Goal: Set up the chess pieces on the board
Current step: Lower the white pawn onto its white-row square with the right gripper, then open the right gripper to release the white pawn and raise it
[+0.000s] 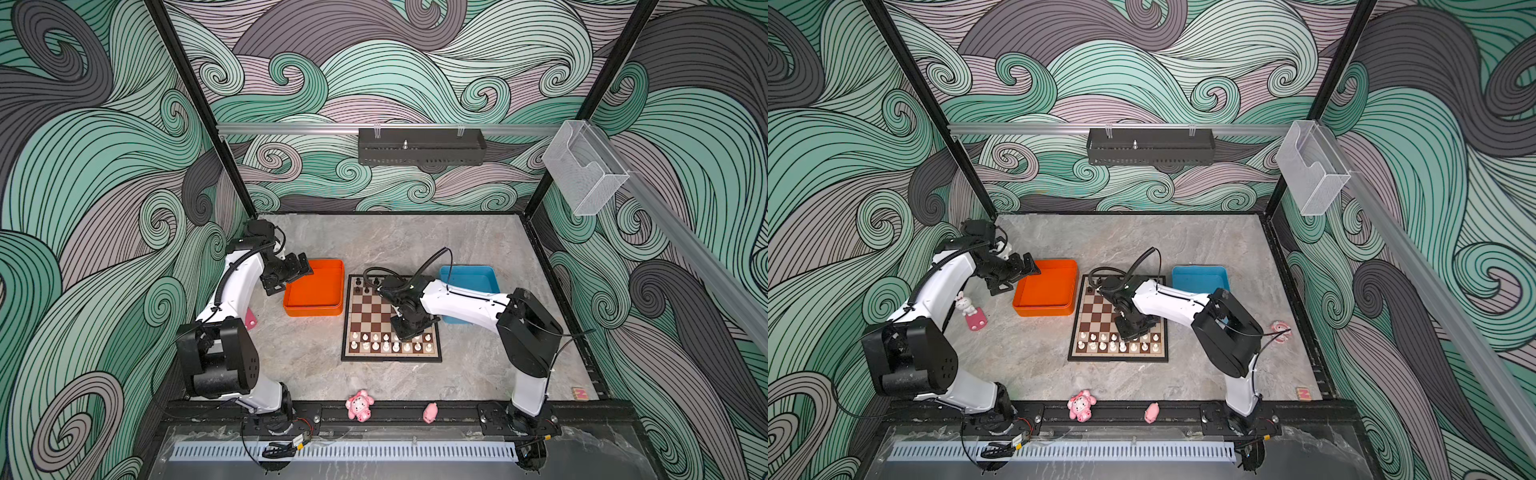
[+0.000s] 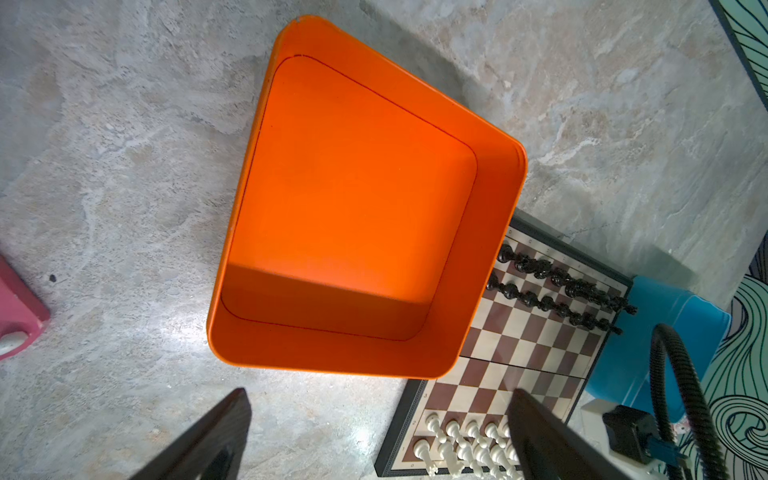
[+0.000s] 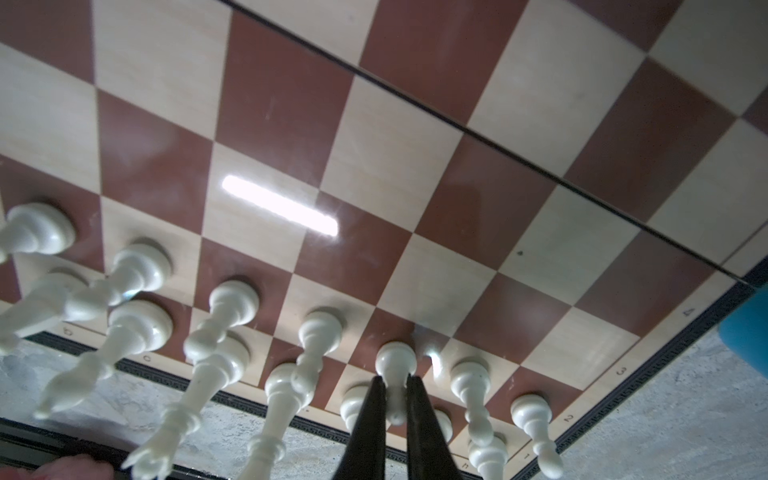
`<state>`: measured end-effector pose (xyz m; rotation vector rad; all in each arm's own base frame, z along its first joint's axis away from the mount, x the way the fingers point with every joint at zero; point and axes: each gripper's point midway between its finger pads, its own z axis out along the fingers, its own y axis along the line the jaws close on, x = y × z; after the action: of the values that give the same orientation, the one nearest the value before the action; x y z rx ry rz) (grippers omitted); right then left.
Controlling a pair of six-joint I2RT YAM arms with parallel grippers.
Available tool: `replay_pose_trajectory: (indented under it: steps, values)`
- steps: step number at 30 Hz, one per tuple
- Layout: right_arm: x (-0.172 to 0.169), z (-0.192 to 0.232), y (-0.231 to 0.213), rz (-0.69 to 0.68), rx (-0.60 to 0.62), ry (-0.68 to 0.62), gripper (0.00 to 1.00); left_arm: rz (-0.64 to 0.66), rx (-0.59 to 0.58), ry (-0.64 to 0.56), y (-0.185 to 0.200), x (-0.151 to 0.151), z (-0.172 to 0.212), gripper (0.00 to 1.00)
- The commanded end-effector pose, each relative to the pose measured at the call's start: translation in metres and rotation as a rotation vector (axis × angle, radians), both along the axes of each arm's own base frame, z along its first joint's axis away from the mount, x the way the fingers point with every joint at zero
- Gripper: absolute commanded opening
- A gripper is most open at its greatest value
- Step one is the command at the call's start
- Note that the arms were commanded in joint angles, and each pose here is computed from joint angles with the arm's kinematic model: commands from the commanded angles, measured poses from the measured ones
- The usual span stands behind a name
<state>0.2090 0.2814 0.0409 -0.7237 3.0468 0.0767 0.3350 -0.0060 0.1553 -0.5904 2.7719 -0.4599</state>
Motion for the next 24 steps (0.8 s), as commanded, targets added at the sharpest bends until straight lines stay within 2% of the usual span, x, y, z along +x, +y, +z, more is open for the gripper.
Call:
replay_pose_trajectory:
  steps: [1, 7, 13, 24]
  values:
    - [-0.004, -0.003, -0.001, -0.002, -0.017, 0.017, 0.12, 0.015, -0.016, 0.011, 0.0, 0.0, -0.003, 0.99]
    - [-0.001, 0.004, 0.001, 0.0, -0.001, 0.001, 0.16, 0.015, -0.019, 0.006, 0.0, 0.0, -0.001, 0.99]
    - [0.004, 0.019, 0.002, -0.001, 0.006, -0.038, 0.25, 0.013, -0.02, 0.0, -0.001, 0.0, 0.001, 0.99]
    - [0.027, 0.064, -0.002, -0.02, 0.056, -0.141, 0.47, 0.007, -0.035, -0.016, -0.003, 0.006, 0.007, 0.99]
